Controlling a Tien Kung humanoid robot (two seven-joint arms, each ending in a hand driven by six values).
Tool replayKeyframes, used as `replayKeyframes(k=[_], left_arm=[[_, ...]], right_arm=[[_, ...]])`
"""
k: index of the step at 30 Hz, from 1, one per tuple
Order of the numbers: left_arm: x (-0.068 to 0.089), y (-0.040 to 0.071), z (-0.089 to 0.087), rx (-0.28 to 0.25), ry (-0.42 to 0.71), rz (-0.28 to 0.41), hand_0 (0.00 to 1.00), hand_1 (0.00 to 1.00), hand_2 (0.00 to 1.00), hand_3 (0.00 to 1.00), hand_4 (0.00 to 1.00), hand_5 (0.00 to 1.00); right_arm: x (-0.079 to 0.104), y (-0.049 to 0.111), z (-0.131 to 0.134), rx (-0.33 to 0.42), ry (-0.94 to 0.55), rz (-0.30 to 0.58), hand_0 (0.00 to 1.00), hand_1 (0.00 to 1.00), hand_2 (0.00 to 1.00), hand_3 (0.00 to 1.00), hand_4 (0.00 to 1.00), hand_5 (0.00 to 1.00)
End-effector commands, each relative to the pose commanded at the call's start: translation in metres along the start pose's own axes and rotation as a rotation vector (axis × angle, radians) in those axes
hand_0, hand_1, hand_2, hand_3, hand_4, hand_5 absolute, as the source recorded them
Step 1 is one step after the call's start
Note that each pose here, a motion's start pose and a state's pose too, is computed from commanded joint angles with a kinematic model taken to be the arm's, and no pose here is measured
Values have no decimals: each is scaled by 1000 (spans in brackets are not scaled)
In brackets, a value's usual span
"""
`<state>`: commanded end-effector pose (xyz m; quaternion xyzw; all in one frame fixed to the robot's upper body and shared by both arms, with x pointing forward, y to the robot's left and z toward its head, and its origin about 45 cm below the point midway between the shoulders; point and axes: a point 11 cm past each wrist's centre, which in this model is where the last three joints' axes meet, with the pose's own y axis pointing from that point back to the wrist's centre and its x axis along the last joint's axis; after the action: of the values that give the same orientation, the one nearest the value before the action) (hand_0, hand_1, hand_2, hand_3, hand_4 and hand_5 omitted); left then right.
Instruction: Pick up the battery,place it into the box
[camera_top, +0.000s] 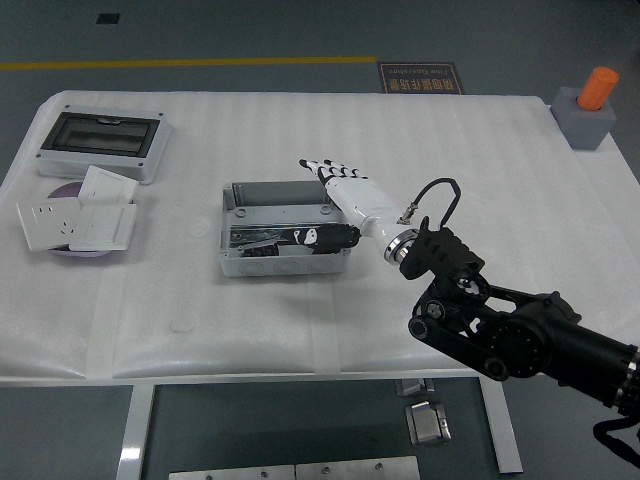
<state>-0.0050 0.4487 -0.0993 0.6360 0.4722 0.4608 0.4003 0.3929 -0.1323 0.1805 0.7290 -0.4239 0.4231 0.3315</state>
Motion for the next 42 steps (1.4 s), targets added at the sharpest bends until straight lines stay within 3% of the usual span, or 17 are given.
replayKeyframes(k=[8, 17, 18, 20, 23, 24, 26, 29, 30, 42], left_arm=[[-1, 0, 2, -5, 2, -1, 601, 642, 478, 546, 639, 183], [8, 1, 0, -1, 15, 16, 602, 640, 476, 546, 636, 183], [10, 1, -1, 1, 15, 18, 602, 640, 477, 546, 634, 183], [12, 2, -2, 3, 16, 22, 602, 640, 477, 546, 634, 183], [16, 2, -2, 2, 16, 28, 602, 640, 477, 546, 634, 183], [16, 3, -1, 1, 17, 29, 602, 641, 476, 546, 634, 184], [17, 3, -2, 1, 17, 31, 602, 641, 476, 546, 634, 184], [17, 3, -2, 2, 16, 31, 602, 641, 476, 546, 634, 184], [17, 3, -2, 2, 16, 31, 602, 641, 475, 546, 634, 183], [18, 3, -3, 6, 11, 32, 602, 642, 475, 546, 633, 185]], right_arm=[[21, 6, 6, 26, 43, 14, 998, 998, 998, 998, 998, 659], [58, 28, -7, 230, 476, -93, 998, 998, 998, 998, 998, 651], [61, 31, -7, 252, 542, -117, 814, 750, 814, 998, 911, 453], [68, 37, -8, 297, 649, -158, 814, 750, 814, 998, 911, 453], [98, 39, -9, 334, 811, -189, 814, 750, 814, 998, 911, 453], [108, 38, -8, 336, 853, -195, 770, 729, 811, 970, 886, 405], [126, 38, -7, 334, 940, -215, 770, 729, 811, 970, 886, 405], [138, 38, 1, 304, 1025, -260, 770, 729, 811, 970, 886, 405], [139, 38, 4, 290, 1039, -275, 783, 747, 839, 950, 819, 258], [133, 41, 29, 222, 1054, -358, 786, 757, 848, 927, 786, 193]])
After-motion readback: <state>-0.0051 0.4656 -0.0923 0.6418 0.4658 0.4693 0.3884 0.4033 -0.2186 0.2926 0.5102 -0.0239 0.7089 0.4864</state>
